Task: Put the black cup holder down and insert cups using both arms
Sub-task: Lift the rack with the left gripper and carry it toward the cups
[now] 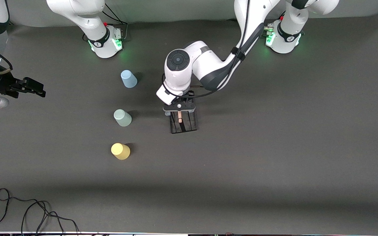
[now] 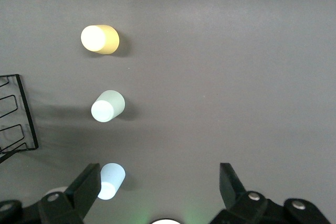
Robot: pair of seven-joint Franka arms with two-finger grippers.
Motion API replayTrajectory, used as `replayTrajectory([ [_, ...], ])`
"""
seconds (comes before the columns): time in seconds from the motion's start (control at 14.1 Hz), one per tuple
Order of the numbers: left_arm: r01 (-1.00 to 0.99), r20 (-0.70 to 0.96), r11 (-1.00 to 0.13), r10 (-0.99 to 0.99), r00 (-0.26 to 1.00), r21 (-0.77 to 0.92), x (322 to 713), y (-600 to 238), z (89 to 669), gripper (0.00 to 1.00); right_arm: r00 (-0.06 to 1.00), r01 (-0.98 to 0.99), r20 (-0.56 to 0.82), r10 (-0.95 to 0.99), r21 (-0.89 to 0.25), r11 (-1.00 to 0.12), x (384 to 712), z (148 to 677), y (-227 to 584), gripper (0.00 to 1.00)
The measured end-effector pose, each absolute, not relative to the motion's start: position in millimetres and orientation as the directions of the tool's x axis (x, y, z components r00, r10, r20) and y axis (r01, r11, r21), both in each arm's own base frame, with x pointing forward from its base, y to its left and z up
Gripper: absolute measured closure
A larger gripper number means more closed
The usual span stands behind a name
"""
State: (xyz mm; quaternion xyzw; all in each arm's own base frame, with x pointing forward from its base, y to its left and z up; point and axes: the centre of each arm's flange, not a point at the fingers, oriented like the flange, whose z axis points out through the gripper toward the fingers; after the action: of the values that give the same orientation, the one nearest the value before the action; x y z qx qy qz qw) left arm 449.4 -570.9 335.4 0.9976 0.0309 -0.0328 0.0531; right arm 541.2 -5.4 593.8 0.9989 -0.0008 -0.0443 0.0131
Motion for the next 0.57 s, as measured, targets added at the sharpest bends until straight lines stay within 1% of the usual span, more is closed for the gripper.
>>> replayTrajectory([
  [0.14,0.045,-0.064,-0.993,0.038,0.997,0.109,449.5,-571.5,336.0,0.84,0.996,0.0,-0.088,-0.003,0.026,-1.0,541.2,593.8,-5.4,0.0],
  [0.28,0.031,-0.056,-0.993,0.025,0.998,0.114,451.1,-571.3,337.1,0.8,0.996,0.0,-0.088,-0.002,0.026,-1.0,541.2,593.8,-5.0,0.0],
  [0.35,0.026,-0.05,-0.993,0.02,0.999,0.117,453.5,-570.5,338.9,0.71,0.996,0.002,-0.088,-0.001,0.026,-1.0,541.2,593.8,-4.4,0.0],
  [0.57,0.021,-0.022,-0.99,0.018,1.0,0.136,476.4,-553.5,371.4,0.35,0.996,-0.023,-0.088,-0.023,0.003,-1.0,541.2,593.7,-0.7,0.0],
])
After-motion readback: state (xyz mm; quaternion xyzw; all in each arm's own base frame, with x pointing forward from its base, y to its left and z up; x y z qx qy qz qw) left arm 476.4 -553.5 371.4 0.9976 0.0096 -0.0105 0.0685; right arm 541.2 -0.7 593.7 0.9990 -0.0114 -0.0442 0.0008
